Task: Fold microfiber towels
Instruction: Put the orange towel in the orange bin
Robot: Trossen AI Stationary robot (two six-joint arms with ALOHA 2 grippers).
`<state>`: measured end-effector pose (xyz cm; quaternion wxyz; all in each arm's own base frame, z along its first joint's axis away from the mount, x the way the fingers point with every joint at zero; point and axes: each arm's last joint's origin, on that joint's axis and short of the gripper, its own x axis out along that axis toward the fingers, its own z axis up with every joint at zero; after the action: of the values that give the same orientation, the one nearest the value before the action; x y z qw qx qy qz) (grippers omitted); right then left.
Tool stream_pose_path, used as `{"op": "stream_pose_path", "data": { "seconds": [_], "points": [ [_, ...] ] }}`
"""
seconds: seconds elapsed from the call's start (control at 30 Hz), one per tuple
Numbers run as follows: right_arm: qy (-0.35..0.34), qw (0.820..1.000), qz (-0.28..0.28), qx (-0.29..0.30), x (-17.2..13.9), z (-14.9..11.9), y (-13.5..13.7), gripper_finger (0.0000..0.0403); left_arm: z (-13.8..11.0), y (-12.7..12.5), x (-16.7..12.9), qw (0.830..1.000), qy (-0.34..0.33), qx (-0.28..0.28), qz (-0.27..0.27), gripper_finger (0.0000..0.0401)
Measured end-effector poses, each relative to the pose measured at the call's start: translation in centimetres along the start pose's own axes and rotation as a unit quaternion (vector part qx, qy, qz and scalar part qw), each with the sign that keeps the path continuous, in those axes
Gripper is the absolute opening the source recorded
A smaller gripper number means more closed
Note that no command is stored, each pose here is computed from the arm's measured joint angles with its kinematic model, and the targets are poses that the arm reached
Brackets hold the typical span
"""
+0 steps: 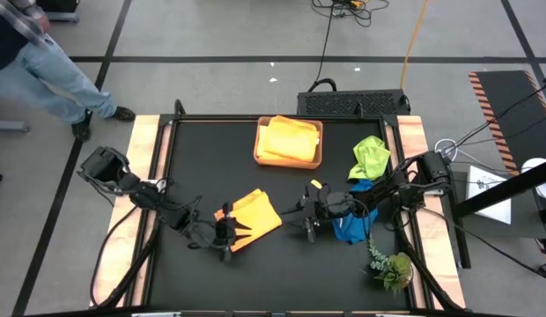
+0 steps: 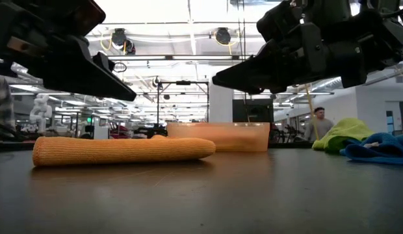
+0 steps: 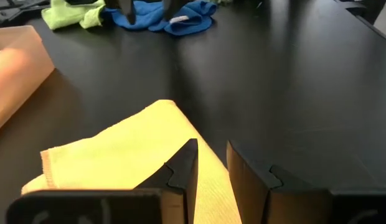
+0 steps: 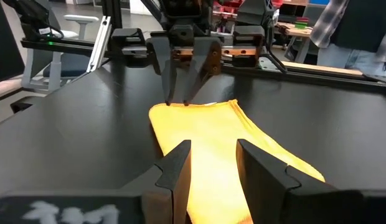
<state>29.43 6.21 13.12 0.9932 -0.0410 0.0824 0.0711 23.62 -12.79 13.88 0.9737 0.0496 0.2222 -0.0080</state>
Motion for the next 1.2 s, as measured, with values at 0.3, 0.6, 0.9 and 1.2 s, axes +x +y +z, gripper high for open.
{"op": "stream_pose_path", "data": {
  "seconds": [0.3,0.6,0.9,1.2],
  "points": [
    [-0.002,1.0,-0.004,-0.004,0.0,0.0,-0.2,0.012,3.7,-1.5,0.6,0.995,0.082,0.045,-0.016,0.0088],
    [0.062,0.998,0.01,-0.023,1.1,0.0,0.3,0.0145,3.8,-2.2,0.2,0.99,0.14,0.005,-0.012,0.0131],
    [0.068,0.997,0.024,-0.029,1.2,-0.1,0.6,0.0165,3.6,-2.4,0.0,0.988,0.152,-0.002,-0.026,0.0262],
    [0.1,0.992,0.041,-0.06,2.8,1.1,1.4,0.019,3.2,-3.6,-0.8,0.988,0.151,-0.022,-0.017,0.0245]
  ]
}}
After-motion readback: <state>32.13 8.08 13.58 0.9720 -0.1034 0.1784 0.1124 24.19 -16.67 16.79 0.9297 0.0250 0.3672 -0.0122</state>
